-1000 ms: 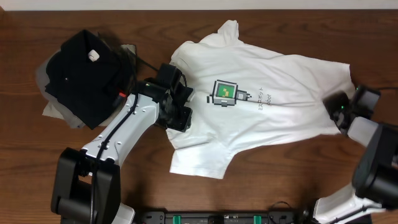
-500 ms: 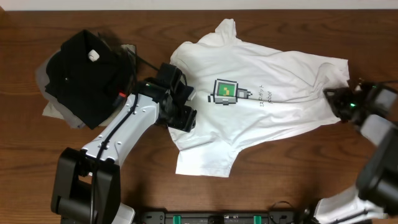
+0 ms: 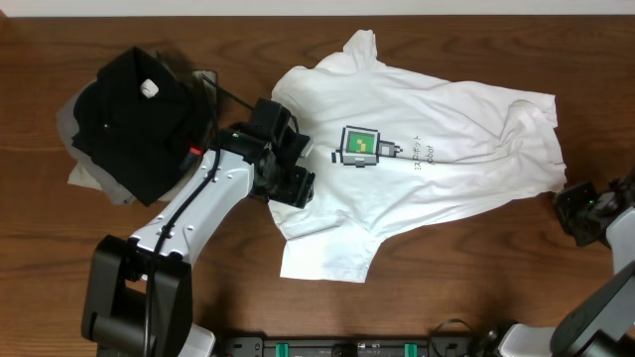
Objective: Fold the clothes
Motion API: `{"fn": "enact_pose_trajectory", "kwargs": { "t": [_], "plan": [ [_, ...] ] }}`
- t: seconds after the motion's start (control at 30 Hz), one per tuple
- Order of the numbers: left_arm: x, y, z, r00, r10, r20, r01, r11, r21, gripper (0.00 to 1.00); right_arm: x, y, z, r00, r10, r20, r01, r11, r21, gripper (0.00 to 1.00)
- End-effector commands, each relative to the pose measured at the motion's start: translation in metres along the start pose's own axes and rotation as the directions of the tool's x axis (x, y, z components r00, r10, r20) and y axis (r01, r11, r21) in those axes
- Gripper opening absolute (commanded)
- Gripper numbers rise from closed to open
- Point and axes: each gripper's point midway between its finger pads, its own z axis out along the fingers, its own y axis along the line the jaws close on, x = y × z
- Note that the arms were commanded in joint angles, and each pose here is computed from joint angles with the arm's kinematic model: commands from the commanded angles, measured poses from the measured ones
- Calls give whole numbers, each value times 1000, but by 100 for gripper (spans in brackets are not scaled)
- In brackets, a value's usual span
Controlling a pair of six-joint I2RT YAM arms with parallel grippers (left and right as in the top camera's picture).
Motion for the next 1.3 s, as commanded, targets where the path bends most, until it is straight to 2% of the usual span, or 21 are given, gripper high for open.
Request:
{"fn": "enact_pose_trajectory", "kwargs": {
  "t": [0.0, 0.13, 0.33, 0.6, 0.8, 0.93, 1.03, 1.13, 1.2, 1.27],
  "plan": [
    [3, 2, 3, 1000, 3, -12, -3, 1000, -6, 67, -4, -17, 15, 999, 28, 16, -29, 996, 79, 22],
    [3, 2, 3, 1000, 3, -12, -3, 1000, -5, 67, -4, -20, 33, 999, 46, -5, -46, 996, 81, 22],
    [3, 2, 3, 1000, 3, -12, -3, 1000, -5, 67, -7, -2, 54, 999, 38, -29, -39, 999, -34, 22],
    [3, 2, 3, 1000, 3, -11, -3, 1000, -6, 67, -6, 27, 51, 998, -4, -58, -8, 981, -194, 22],
    [2, 2, 3, 1000, 4, -8, -4, 1000, -6, 67, -7, 31, 50, 998, -13, -59, 0, 977, -213, 25],
    [1, 2, 3, 1000, 5, -4, -5, 1000, -6, 67, -4, 51, 44, 993, -105, -58, 80, 942, -327, 21],
    [1, 2, 3, 1000, 5, -4, -5, 1000, -5, 67, -3, 54, 43, 991, -119, -58, 92, 933, -348, 27],
    [0, 2, 3, 1000, 6, -1, -6, 1000, -5, 67, -4, 54, 43, 991, -119, -57, 92, 934, -344, 38],
    [-1, 2, 3, 1000, 8, 4, -8, 1000, -5, 67, -4, 54, 43, 991, -119, -56, 92, 935, -344, 40],
    [-2, 2, 3, 1000, 10, 10, -10, 1000, -5, 67, -4, 52, 44, 992, -117, -53, 93, 938, -334, 37]
  ]
}}
